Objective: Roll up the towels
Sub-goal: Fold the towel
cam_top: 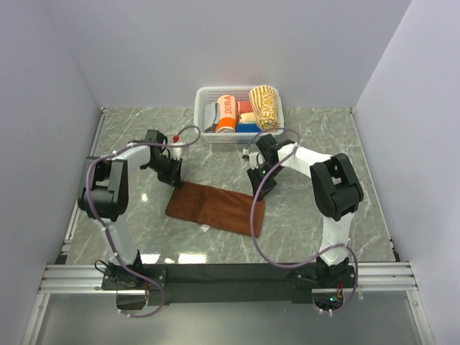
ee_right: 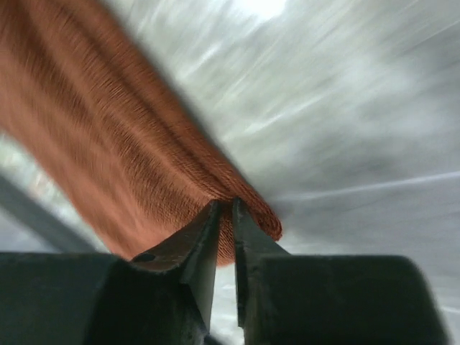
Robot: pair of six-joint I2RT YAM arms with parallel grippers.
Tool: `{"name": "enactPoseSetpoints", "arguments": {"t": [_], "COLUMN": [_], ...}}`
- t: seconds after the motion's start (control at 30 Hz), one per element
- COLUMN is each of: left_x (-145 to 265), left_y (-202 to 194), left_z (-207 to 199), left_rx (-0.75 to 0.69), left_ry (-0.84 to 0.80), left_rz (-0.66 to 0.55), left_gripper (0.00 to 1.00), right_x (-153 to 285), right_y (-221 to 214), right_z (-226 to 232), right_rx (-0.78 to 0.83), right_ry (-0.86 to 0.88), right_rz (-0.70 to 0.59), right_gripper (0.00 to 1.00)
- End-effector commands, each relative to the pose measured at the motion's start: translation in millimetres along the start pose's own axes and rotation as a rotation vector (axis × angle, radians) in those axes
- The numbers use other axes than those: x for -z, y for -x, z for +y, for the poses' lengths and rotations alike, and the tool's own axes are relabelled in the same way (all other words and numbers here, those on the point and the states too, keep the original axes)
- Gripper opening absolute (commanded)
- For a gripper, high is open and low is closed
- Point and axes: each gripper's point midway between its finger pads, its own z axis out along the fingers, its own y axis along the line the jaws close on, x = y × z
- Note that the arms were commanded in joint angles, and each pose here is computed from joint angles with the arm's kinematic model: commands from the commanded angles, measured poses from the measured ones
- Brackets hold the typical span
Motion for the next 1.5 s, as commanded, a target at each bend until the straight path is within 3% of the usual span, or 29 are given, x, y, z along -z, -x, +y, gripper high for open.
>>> {"name": "enactPoseSetpoints", "arguments": {"t": [0.0,0.1,0.23,0.3,0.4,0.63,0.8,0.97,1.17,1.47], "left_x": [-18.7,-26.2,-1.2,22.0,48.1,48.0,34.5,10.4,-16.2,-62.1], "left_y": [44.0,84.8,139.4,147.1,126.9,26.9,-6.1,-14.2,21.1,134.1], "left_z": [5.0,-8.4,-23.0,-24.6,-20.9,-20.1,-11.0,2.2,16.0,-11.8], "left_rx": [-0.079,-0.180,-0.239,-0.267,-0.254,-0.157,-0.113,-0.065,-0.061,-0.220], "left_ry": [-0.009,-0.046,-0.054,-0.014,0.038,0.088,0.122,0.117,0.096,0.000], "left_rz": [-0.059,-0.110,-0.226,-0.270,-0.269,-0.083,-0.025,0.039,0.020,-0.116], "left_gripper": [0.00,0.01,0.31,0.36,0.42,0.42,0.41,0.40,0.38,0.39], "right_x": [2.7,13.6,36.5,45.7,49.1,39.4,32.2,33.9,40.1,51.2], "right_y": [-31.4,-44.4,-38.4,-33.2,-36.0,-35.1,-30.1,-29.0,-33.3,-36.1], "right_z": [42.2,75.7,76.6,65.9,58.5,53.8,51.8,50.0,47.8,36.2], "right_rx": [0.012,0.046,0.067,0.042,0.042,0.021,0.013,0.016,0.013,-0.014], "right_ry": [0.147,0.276,0.256,0.234,0.209,0.214,0.228,0.214,0.211,0.190], "right_rz": [0.044,0.027,-0.062,-0.108,-0.119,-0.116,-0.099,-0.091,-0.097,-0.146], "right_gripper": [0.22,0.28,0.32,0.34,0.35,0.37,0.37,0.37,0.36,0.36]}}
